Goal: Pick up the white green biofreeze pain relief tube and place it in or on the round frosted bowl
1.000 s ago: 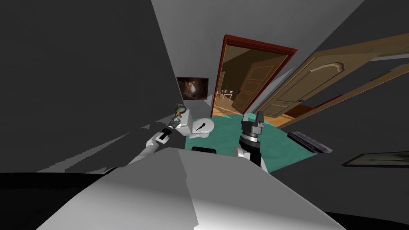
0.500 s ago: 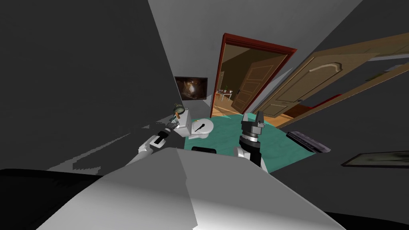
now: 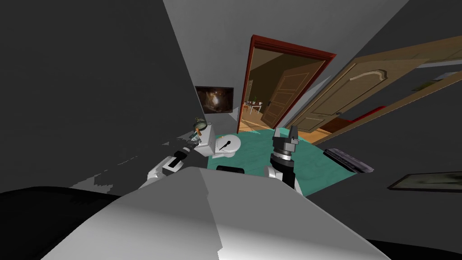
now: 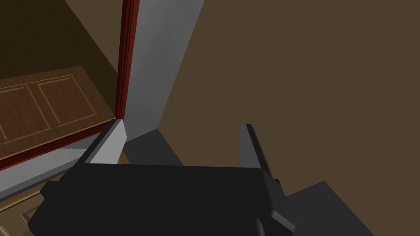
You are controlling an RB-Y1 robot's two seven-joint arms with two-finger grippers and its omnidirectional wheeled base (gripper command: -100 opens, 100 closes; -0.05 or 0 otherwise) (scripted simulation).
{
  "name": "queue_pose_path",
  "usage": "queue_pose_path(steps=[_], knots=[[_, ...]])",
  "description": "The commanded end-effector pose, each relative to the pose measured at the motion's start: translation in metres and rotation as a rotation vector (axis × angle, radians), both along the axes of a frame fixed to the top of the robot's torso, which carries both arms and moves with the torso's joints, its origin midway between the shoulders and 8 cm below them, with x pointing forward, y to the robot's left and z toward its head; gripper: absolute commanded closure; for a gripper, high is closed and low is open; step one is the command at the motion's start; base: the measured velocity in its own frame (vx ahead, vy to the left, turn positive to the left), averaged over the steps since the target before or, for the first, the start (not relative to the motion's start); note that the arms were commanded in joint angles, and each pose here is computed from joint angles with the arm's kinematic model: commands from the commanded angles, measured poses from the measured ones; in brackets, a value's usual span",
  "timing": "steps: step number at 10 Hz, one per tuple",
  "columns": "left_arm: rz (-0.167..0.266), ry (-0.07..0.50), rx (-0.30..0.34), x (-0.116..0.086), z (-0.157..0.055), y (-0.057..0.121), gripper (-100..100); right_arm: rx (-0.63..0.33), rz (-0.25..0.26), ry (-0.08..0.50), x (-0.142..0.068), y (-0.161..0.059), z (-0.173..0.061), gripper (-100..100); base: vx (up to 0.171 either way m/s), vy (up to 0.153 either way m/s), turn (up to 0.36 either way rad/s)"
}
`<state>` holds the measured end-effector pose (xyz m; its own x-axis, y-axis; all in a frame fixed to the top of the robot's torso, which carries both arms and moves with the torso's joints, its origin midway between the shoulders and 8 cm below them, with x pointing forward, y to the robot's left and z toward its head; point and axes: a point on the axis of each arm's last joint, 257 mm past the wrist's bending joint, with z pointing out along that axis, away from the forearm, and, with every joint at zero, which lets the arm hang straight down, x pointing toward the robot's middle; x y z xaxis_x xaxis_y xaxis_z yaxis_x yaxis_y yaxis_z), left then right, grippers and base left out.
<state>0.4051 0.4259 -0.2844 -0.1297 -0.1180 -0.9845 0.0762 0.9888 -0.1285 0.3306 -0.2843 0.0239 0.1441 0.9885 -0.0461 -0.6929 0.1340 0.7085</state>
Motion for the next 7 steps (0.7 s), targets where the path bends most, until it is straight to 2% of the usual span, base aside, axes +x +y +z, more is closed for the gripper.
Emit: queue_pose_path(steps=[1, 2, 5, 7], knots=[[0.0, 0.0, 0.0, 0.0, 0.0, 0.0, 0, 0.0, 0.0, 0.0, 0.0, 0.0, 0.0, 0, 0.0, 0.0, 0.0], [0.014, -0.009, 0.001, 0.002, 0.003, 0.014, 100, 0.0, 0.0, 0.0, 0.0, 0.0, 0.0, 0, -0.063, -0.098, 0.002], [0.031, -0.065, 0.021, 0.019, 0.031, 0.048, 100, 0.0, 0.0, 0.0, 0.0, 0.0, 0.0, 0, -0.104, -0.137, 0.014], [0.032, -0.093, 0.033, 0.028, 0.047, 0.059, 100, 0.0, 0.0, 0.0, 0.0, 0.0, 0.0, 0, -0.056, -0.09, 0.009]])
